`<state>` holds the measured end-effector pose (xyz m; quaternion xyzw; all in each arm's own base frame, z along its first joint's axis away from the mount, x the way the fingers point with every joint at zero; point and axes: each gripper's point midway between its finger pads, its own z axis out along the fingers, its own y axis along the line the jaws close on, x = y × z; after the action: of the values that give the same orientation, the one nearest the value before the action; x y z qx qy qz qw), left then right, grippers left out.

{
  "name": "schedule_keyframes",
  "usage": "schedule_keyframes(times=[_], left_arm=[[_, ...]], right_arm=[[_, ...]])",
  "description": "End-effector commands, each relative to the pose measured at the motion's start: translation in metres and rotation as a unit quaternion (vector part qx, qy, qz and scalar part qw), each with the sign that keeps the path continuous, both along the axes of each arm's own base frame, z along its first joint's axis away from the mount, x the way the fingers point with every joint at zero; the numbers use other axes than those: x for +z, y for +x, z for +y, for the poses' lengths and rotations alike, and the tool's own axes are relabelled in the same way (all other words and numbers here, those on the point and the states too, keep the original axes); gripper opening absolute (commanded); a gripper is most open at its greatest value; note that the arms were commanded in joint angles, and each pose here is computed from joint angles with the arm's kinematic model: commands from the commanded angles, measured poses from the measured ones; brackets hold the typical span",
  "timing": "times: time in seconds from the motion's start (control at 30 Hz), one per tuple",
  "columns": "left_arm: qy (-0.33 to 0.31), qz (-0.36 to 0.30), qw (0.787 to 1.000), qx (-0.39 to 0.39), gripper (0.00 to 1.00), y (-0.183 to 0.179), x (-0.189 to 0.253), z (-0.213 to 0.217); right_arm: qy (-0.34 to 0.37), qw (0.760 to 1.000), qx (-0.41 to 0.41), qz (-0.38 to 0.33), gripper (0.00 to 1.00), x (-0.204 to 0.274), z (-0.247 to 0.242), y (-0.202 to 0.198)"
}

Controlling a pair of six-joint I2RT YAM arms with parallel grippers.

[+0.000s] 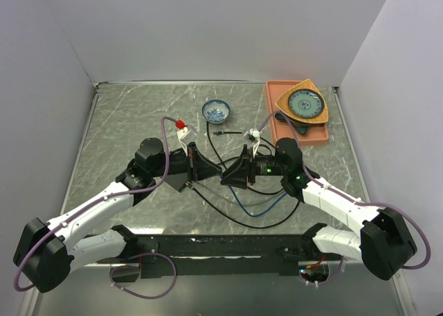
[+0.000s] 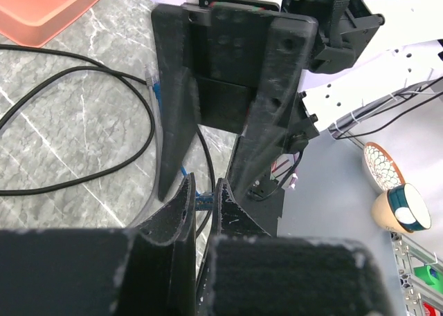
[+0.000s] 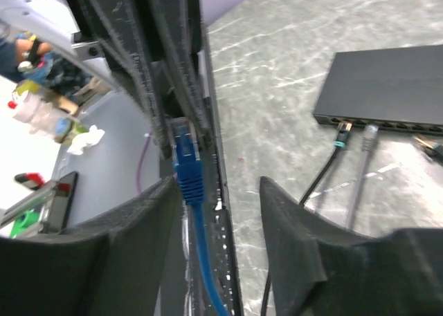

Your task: Insert the plug into the switch port

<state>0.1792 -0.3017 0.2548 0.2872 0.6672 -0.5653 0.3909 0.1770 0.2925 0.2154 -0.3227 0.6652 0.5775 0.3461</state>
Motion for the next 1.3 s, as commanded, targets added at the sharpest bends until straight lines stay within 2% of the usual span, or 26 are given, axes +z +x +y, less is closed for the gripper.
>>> schedule_keyframes(times=[0.0,0.07,0.1,0.23,0.4,0.5,0.6,0.7,0.73,0.83,0.9,1.0,1.03,1.13,1.27], left_arm=[[-0.028,-0.046,0.998,-0.011,0.01,-0.005,0.025,-0.001],[-0.026,-0.046,0.999,-0.012,0.01,-0.005,0.025,-0.001],[-0.024,-0.044,0.999,-0.011,0.01,-0.004,0.024,-0.002],[-0.022,-0.043,0.999,-0.013,0.01,-0.003,0.023,-0.003],[-0.017,-0.040,0.999,-0.013,0.01,-0.001,0.019,-0.005],[-0.014,-0.039,0.999,-0.014,0.01,-0.001,0.018,-0.005],[-0.012,-0.038,0.999,-0.015,0.01,-0.001,0.017,-0.005],[-0.012,-0.041,0.999,-0.013,0.01,-0.001,0.017,-0.005],[-0.010,-0.042,0.999,-0.012,0.01,0.000,0.017,-0.005],[-0.005,-0.040,0.999,-0.005,0.02,0.002,0.014,-0.004],[-0.004,-0.039,0.999,0.008,0.12,0.006,0.015,-0.003],[-0.003,-0.040,0.998,0.044,0.48,0.016,0.017,0.000],[0.003,-0.031,0.998,0.057,0.67,0.020,0.015,0.002],[0.002,-0.029,0.995,0.097,0.82,0.031,0.018,0.006],[0.002,-0.020,0.990,0.138,0.90,0.042,0.018,0.013]], right_arm=[[0.036,0.998,0.032,-0.036,0.47,0.021,0.001,-0.007],[0.035,0.998,0.030,-0.035,0.34,0.021,0.000,-0.008],[0.037,0.998,0.030,-0.035,0.32,0.022,0.000,-0.008],[0.040,0.998,0.030,-0.037,0.29,0.022,-0.001,-0.010],[0.041,0.998,0.027,-0.037,0.29,0.024,-0.001,-0.010],[0.038,0.998,0.017,-0.037,0.23,0.023,-0.001,-0.006],[0.038,0.999,0.008,-0.035,0.23,0.024,-0.001,-0.002],[0.039,0.999,-0.002,-0.033,0.03,0.024,-0.001,0.001],[0.038,0.999,-0.003,-0.031,0.00,0.023,-0.002,0.001],[0.033,0.999,-0.014,-0.033,0.00,0.022,-0.003,0.003],[0.025,0.999,-0.022,-0.039,0.00,0.019,-0.005,0.005],[0.007,0.998,-0.041,-0.041,0.00,0.014,-0.008,0.009],[0.003,0.998,-0.048,-0.045,0.00,0.014,-0.010,0.011],[-0.015,0.997,-0.062,-0.047,0.00,0.007,-0.014,0.012],[-0.054,0.993,-0.092,-0.060,0.00,-0.006,-0.021,0.020]])
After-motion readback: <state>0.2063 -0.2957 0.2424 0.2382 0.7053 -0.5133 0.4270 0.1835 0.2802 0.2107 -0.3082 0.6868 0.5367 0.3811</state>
